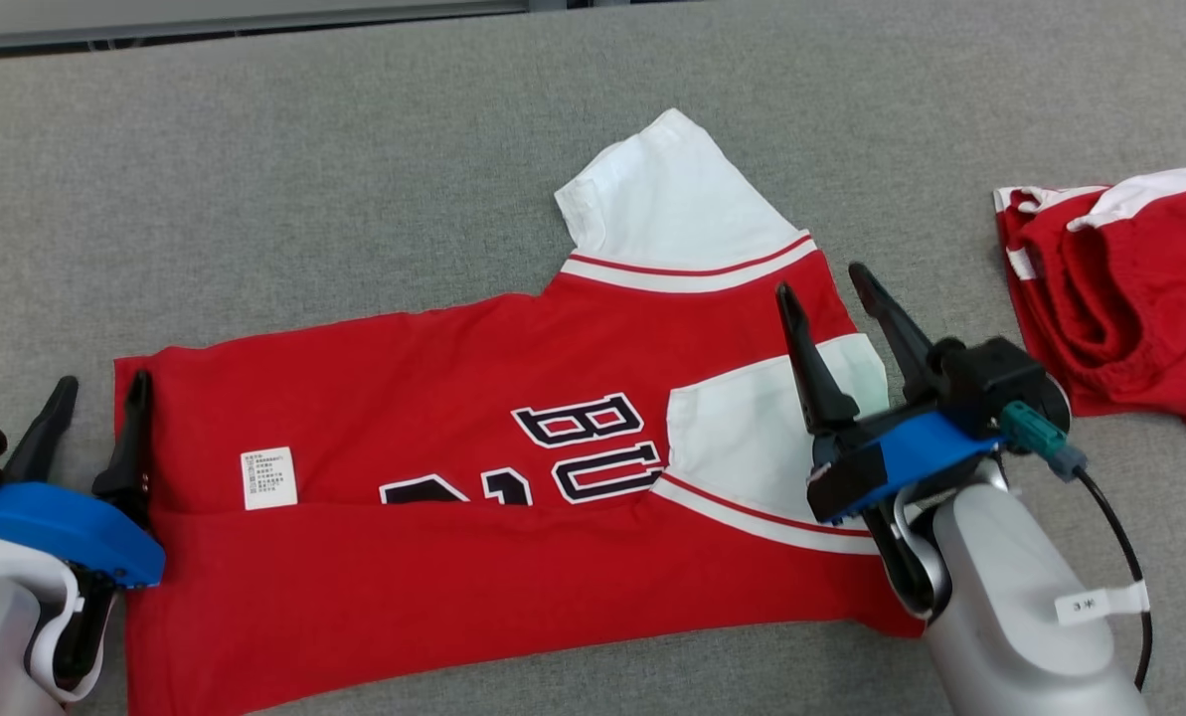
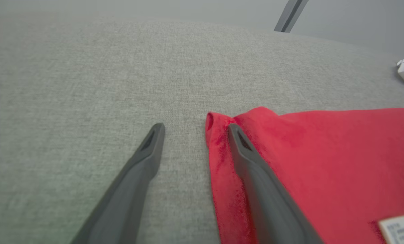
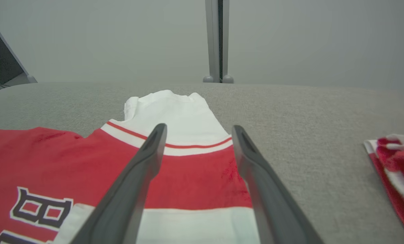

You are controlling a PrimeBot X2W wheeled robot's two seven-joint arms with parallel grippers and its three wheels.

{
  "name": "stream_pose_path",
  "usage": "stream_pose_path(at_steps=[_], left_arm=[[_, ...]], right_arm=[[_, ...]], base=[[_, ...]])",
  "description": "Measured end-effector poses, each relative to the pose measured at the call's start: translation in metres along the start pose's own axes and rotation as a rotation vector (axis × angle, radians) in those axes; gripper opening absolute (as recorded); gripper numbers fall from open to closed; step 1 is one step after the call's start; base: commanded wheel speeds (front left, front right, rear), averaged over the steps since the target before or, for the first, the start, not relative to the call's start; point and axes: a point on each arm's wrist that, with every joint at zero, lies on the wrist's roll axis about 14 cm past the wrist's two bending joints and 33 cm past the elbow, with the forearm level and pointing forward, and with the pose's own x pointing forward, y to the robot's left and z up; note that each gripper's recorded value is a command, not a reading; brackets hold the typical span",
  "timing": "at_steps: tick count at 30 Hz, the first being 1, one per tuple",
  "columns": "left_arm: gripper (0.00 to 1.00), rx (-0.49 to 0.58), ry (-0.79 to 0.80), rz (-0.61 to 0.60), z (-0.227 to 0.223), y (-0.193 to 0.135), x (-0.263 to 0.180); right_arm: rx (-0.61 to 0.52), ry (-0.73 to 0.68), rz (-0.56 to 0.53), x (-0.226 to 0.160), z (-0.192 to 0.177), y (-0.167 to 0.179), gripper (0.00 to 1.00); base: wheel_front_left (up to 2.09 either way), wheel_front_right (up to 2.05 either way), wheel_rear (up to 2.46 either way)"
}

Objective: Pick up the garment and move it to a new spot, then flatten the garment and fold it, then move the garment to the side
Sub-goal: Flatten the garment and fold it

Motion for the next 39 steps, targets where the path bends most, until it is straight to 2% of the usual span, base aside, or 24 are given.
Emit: stream_pose_path(at_steps=[4, 5, 6, 7, 8, 14, 19, 30, 31, 32, 33, 34, 39], left_arm=[[1.00, 0.003, 0.026, -0.038, -0.004, -0.005, 0.008], [0.89, 0.000, 0.031, -0.048, -0.005, -0.007, 0.010], [0.48, 0.010, 0.037, -0.061, -0.006, -0.009, 0.012], [0.12, 0.013, 0.043, -0.075, -0.007, -0.012, 0.013], [0.00, 0.001, 0.049, -0.084, -0.009, -0.015, 0.014], [0.00, -0.009, 0.047, -0.135, -0.007, -0.025, 0.015], [0.00, -0.026, 0.031, -0.148, -0.005, -0.030, 0.010], [0.00, -0.047, 0.026, -0.140, -0.010, -0.030, 0.000], [0.00, -0.048, 0.028, -0.138, -0.011, -0.029, -0.001], [0.00, -0.049, 0.029, -0.136, -0.011, -0.029, 0.000], [0.00, -0.053, 0.025, -0.133, -0.011, -0.028, 0.000], [0.00, -0.049, 0.017, -0.133, -0.008, -0.027, 0.001], [0.00, -0.039, -0.046, -0.099, 0.011, -0.018, 0.005]], right_arm=[[-0.044, -0.003, 0.023, 0.017, 0.003, 0.002, 1.00], [-0.052, 0.004, 0.027, 0.021, 0.002, 0.002, 1.00], [-0.058, 0.009, 0.030, 0.026, 0.002, 0.001, 1.00], [-0.071, 0.018, 0.031, 0.031, 0.002, 0.000, 1.00], [-0.084, 0.023, 0.034, 0.036, 0.003, 0.000, 1.00], [-0.161, 0.086, 0.044, 0.077, 0.006, -0.001, 1.00], [-0.176, 0.173, 0.023, 0.114, 0.001, -0.003, 1.00], [-0.237, 0.454, 0.031, 0.158, -0.055, 0.013, 1.00], [-0.247, 0.470, 0.033, 0.160, -0.057, 0.014, 0.92], [-0.253, 0.477, 0.035, 0.162, -0.058, 0.016, 0.67], [-0.253, 0.479, 0.037, 0.162, -0.059, 0.016, 0.31], [-0.256, 0.473, 0.039, 0.163, -0.057, 0.017, 0.00], [-0.257, 0.401, 0.008, 0.161, -0.038, 0.006, 0.00]], base=[[0.00, 0.00, 0.00], [0.00, 0.00, 0.00], [0.00, 0.00, 0.00], [0.00, 0.00, 0.00], [0.00, 0.00, 0.00], [0.00, 0.00, 0.00], [0.00, 0.00, 0.00], [0.00, 0.00, 0.00], [0.00, 0.00, 0.00], [0.00, 0.00, 0.00], [0.00, 0.00, 0.00], [0.00, 0.00, 0.00], [0.00, 0.00, 0.00]])
